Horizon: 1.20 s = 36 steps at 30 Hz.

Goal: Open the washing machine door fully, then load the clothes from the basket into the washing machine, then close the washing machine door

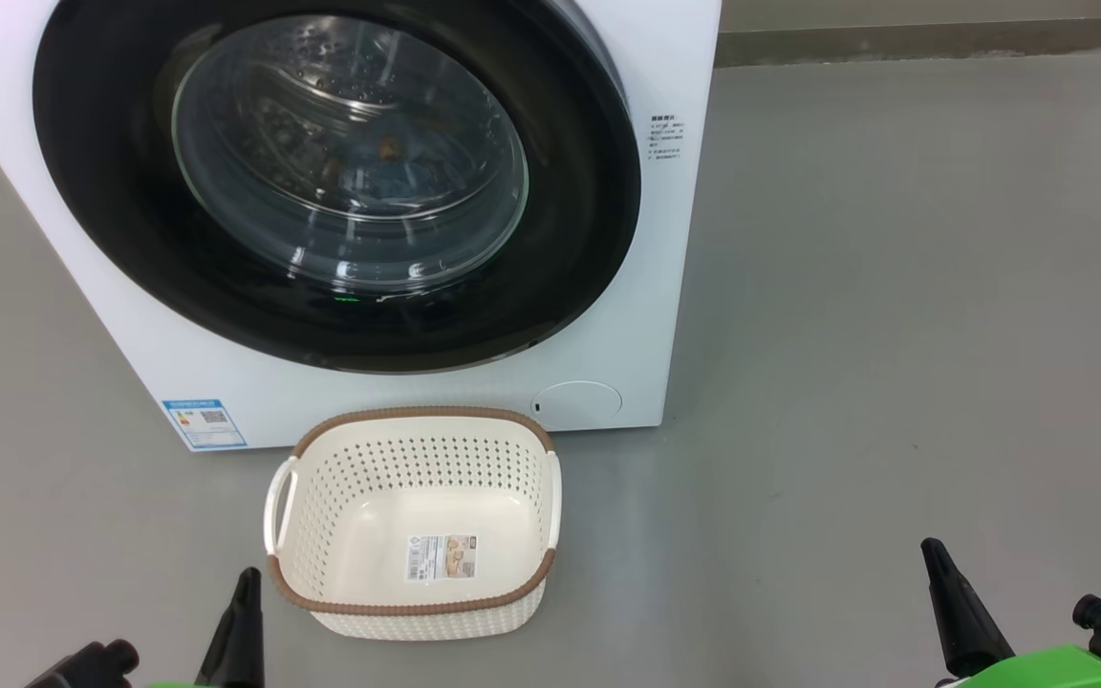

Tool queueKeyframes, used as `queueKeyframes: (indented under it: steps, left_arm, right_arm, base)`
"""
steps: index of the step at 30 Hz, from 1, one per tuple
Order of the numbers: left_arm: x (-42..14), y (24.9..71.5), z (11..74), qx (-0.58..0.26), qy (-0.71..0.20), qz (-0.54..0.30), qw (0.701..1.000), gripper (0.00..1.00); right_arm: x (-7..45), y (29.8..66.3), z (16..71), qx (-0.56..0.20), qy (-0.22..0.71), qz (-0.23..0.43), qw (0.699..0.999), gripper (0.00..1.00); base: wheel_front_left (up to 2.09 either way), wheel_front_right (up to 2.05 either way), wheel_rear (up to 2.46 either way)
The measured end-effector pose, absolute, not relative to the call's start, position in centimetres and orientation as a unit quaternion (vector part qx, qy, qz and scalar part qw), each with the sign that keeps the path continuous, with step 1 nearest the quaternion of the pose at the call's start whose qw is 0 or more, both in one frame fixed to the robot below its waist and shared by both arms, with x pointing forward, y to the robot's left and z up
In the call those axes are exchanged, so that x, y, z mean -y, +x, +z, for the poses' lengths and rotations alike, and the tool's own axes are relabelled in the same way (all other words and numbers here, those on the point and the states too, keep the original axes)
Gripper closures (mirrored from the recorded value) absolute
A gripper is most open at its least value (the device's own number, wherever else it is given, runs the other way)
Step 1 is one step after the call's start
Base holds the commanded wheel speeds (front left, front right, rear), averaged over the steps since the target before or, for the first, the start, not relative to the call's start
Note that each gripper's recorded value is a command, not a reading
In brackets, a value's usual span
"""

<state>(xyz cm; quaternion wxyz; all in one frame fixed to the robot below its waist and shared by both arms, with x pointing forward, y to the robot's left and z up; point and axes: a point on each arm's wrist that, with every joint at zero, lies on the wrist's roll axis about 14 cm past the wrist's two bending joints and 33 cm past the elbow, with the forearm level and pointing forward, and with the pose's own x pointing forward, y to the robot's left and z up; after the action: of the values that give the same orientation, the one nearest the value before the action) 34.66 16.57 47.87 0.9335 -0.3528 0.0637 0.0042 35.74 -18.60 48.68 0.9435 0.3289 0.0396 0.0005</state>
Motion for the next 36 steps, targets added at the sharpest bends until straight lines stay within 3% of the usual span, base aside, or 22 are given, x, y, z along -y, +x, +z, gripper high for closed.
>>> queueKeyframes:
  steps: [36]
  left_arm:
    - [-17.4, 36.0, 47.6, -0.07, -0.522, 0.018, 0.85, 1.0]
  right_arm:
    - [19.4, 36.6, 48.3, -0.037, 0.511, -0.021, 0.859, 1.0]
  base:
    - [0.0, 0.0, 0.0]
